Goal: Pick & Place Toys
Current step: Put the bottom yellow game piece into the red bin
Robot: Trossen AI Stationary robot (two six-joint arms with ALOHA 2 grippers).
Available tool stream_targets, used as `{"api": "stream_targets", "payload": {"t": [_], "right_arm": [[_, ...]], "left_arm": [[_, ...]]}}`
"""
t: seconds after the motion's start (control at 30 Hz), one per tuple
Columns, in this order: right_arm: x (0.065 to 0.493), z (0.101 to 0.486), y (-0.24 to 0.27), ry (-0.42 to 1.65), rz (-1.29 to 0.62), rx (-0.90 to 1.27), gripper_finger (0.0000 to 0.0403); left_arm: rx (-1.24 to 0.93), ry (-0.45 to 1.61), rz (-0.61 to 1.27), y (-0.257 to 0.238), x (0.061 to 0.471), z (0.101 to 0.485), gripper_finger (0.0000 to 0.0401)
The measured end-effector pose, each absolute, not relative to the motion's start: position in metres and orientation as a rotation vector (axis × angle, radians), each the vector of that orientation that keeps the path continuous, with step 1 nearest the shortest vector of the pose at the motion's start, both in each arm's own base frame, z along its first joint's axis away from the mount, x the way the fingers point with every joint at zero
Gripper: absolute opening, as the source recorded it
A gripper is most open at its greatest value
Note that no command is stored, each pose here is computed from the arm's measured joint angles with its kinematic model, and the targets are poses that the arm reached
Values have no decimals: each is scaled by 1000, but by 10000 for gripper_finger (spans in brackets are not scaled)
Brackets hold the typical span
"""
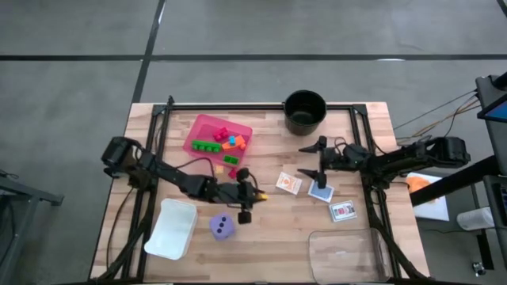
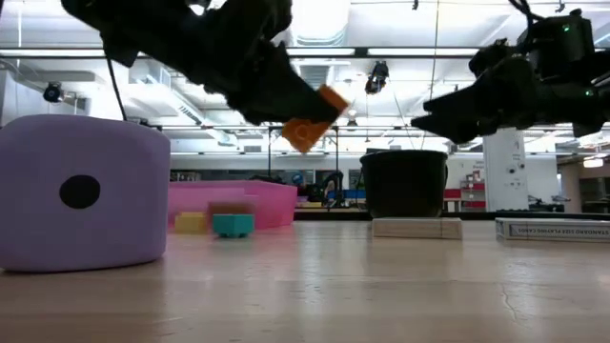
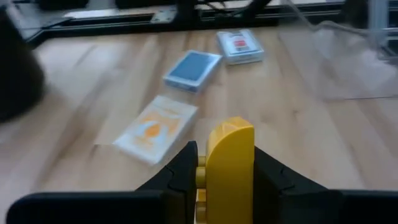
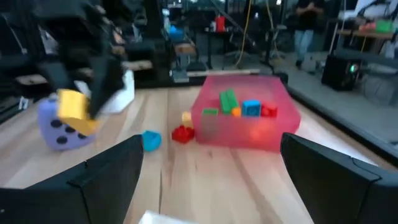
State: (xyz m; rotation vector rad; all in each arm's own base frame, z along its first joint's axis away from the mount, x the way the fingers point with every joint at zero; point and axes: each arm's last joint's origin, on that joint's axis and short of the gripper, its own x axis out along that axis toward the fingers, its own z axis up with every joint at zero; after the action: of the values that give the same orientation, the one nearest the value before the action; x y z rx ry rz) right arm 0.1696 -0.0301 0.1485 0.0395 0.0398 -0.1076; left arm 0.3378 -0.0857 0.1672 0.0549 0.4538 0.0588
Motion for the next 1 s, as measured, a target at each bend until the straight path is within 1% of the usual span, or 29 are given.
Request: {"api": "stream_targets", "payload": {"t": [0.2, 0.37, 0.67, 0.8, 1.0], "right_arm": [[166, 159, -29, -26, -99, 23, 378], [164, 162, -29, -30, -95, 22, 378], [163, 160, -28, -11, -89, 24, 378], [163, 160, -28, -8, -89, 25, 378], [164, 158, -28, 5, -88, 27, 378]], "left_arm": [[71, 411, 125, -52, 311, 183, 90], [79, 400, 216, -16, 288, 190, 90], [-26, 500, 425, 46, 242, 169, 90], [-66, 529, 494, 61, 231, 164, 90], [-149, 641, 583, 76, 220, 153, 90]]}}
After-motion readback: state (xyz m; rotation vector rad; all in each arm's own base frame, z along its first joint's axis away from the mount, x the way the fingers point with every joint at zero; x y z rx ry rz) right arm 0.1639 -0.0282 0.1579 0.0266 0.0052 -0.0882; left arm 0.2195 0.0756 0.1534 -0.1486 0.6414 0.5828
